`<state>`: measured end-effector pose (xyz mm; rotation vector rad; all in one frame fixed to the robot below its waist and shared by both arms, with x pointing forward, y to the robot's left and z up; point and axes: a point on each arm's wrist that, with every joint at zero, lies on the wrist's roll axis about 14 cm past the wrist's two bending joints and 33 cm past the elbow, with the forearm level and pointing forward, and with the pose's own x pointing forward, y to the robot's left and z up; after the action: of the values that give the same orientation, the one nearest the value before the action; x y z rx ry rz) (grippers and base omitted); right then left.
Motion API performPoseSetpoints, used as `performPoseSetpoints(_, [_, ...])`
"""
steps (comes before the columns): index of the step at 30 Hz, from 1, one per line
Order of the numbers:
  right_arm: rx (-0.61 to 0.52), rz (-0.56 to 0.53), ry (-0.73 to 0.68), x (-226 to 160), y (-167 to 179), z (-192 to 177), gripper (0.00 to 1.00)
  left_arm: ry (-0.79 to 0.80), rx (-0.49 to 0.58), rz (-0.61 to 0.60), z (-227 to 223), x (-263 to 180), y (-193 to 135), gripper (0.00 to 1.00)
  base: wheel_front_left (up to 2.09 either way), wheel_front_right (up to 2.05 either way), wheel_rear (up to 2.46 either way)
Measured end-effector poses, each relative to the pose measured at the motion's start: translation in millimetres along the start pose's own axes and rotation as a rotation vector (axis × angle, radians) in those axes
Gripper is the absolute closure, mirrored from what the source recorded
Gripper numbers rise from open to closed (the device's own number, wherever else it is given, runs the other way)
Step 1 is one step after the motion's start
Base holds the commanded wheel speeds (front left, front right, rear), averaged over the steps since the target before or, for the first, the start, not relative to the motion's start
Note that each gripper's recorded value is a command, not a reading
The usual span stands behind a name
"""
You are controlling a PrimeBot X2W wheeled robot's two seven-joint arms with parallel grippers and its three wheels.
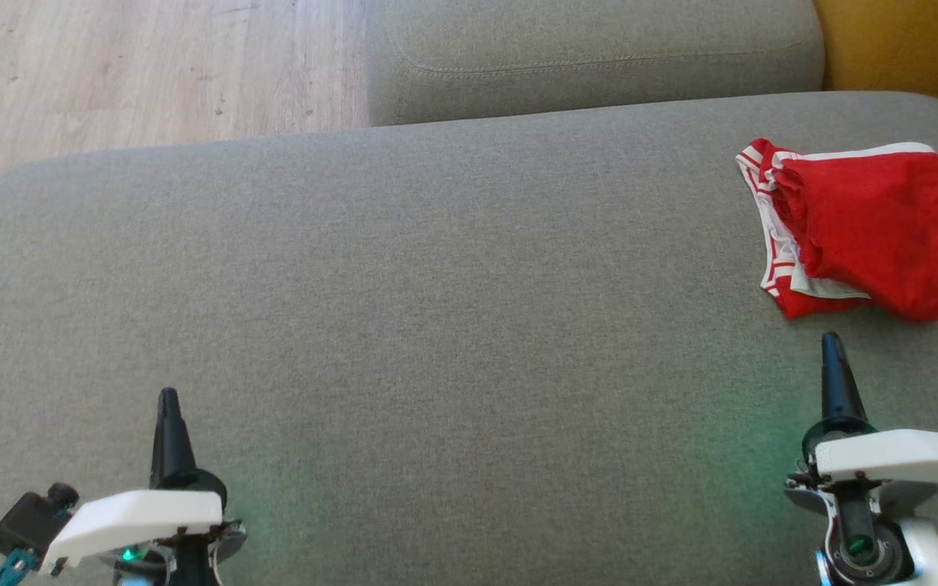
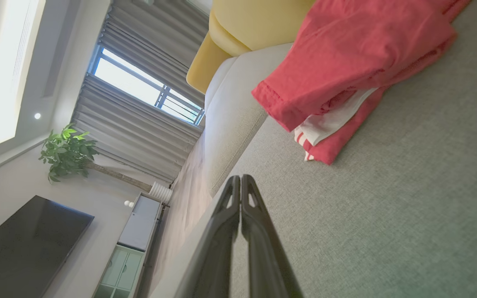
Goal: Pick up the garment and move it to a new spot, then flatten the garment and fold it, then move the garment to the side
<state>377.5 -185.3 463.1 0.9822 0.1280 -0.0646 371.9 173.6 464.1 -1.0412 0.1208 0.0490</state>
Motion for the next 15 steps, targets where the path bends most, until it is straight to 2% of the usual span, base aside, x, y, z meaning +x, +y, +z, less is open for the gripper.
performPoseSetpoints(15, [0.153, -0.003, -0.007, -1.1, -0.9, 4.9, 1.00, 0.005, -0.137, 0.007, 3.5, -0.7, 1.8, 1.00, 0.00, 0.00, 0.00])
